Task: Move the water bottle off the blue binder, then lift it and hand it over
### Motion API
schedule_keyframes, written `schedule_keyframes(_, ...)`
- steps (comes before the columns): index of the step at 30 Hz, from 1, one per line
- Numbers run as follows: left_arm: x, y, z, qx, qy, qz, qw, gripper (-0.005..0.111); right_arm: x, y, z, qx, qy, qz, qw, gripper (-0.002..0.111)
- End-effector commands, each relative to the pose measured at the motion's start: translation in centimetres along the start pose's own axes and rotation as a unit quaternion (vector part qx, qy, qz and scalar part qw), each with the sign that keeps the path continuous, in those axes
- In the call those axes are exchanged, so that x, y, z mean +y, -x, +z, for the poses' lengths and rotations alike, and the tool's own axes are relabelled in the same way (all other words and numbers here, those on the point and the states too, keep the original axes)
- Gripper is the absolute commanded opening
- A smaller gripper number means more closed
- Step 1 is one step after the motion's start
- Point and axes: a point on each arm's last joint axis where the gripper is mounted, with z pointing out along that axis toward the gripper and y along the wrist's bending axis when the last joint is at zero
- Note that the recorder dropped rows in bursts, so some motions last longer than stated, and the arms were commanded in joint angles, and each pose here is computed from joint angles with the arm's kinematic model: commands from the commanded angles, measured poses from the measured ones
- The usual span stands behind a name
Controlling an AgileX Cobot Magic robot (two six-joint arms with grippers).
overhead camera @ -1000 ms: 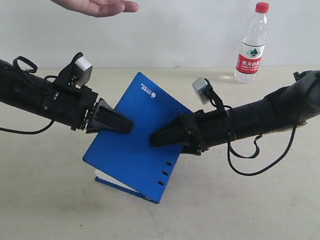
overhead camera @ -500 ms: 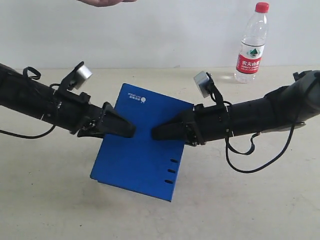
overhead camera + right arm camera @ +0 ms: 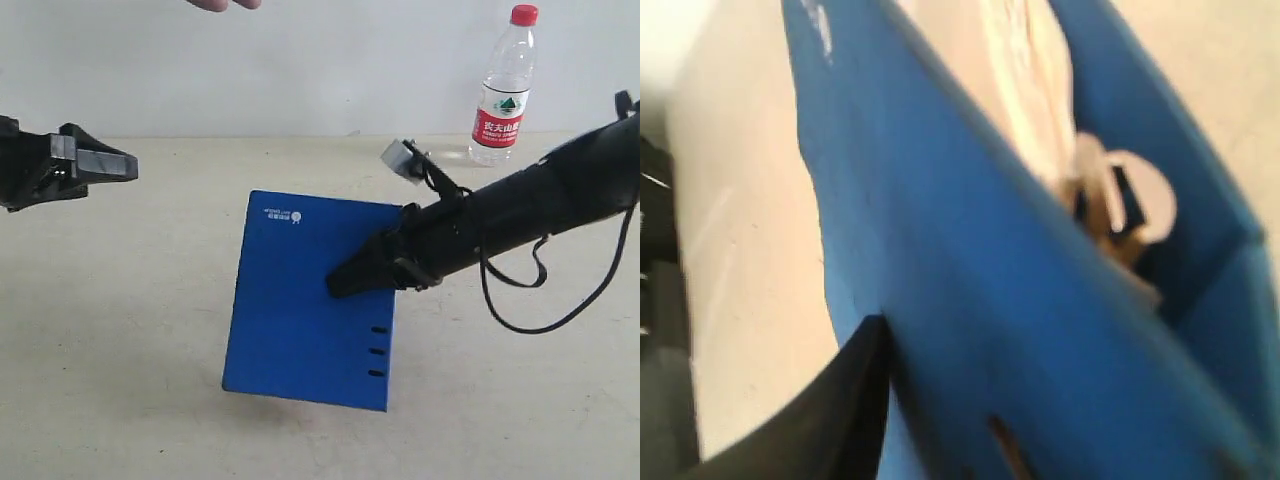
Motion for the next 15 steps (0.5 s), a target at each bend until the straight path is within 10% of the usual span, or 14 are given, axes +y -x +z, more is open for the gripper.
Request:
schedule_keyframes(1, -1.7, -2.3, -1.7, -0.023, -0.007, -0.031, 0.999, 0.054, 2.9, 2.2, -3.3, -0.025, -0.073, -0.096, 0.992, 0.000)
schedule_keyframes(7, -3.3, -4.9, -2.8, -0.005, -0.035, -0.045, 0.998, 0.004, 7.3, 3.3, -6.9, -0.041, -0.098, -0.152, 0.983, 0.000)
schedule_keyframes(15, -3.8, -4.6, -3.5, -0.023, -0.025, -0.069, 0.997, 0.004, 13.1, 1.8, -8.3, 0.056, -0.172, -0.205, 0.962, 0.000)
